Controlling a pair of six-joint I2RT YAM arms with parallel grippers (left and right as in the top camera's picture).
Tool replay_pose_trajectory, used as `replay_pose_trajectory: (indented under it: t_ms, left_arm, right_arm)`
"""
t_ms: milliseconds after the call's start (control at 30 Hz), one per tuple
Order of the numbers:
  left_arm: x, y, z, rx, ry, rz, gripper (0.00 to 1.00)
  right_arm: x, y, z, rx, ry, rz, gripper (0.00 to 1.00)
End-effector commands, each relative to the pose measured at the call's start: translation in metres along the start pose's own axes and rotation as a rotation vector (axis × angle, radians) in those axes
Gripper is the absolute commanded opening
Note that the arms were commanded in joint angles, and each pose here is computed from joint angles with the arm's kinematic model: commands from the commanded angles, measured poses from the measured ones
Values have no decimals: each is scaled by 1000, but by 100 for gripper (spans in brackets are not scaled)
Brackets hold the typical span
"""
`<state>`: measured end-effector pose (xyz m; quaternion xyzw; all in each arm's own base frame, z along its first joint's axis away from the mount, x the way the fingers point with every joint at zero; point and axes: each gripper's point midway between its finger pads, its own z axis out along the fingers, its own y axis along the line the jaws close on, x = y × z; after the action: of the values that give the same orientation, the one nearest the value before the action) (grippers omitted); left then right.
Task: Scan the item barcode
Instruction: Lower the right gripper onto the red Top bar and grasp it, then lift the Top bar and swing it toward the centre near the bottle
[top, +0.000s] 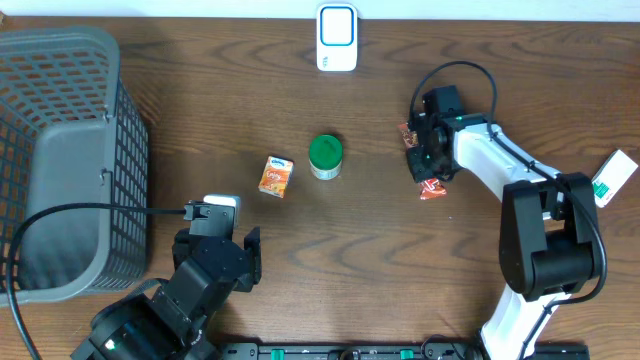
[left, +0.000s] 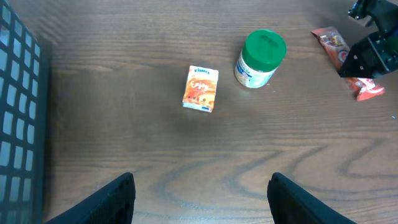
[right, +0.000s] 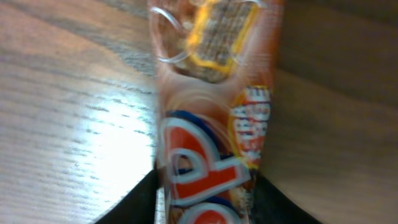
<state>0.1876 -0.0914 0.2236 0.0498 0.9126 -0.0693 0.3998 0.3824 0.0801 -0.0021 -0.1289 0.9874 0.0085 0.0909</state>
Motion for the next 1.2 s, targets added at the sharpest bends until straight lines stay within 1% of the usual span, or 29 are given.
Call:
replay_pose_trajectory:
  t_ms: [0, 133, 200, 400, 567, 733, 833, 933, 1167]
  left_arm:
    - [-1, 3, 0, -14, -5, 6, 69]
    - [-1, 3, 0, -14, -5, 6, 69]
    - [-1, 3, 0, -13, -5, 6, 69]
    - [-1, 3, 0, -14, -5, 6, 69]
    - [-1, 3, 0, -13, -5, 6, 69]
    - [-1, 3, 0, -13, -5, 6, 69]
    - [-1, 3, 0, -14, -5, 6, 69]
    - [-1, 3, 0, -13, -5, 6, 69]
    - [-1, 3, 0, -14, -5, 6, 69]
  right_arm:
    - [14, 5, 8, -3, 48, 15, 29]
    - [20, 15, 7, -56, 74, 49, 17]
    - [23, 26, 6, -121, 87, 52, 13]
    - [32, 62, -7, -339, 138, 71, 8]
    - [43, 89, -31, -549, 202, 78, 8]
    - [51, 95, -60, -724, 272, 174, 7]
    - [46, 99, -89, -934, 239, 202, 9]
    - [41, 91, -118, -1109, 191, 276, 11]
    - [43, 75, -151, -1264, 119, 333, 11]
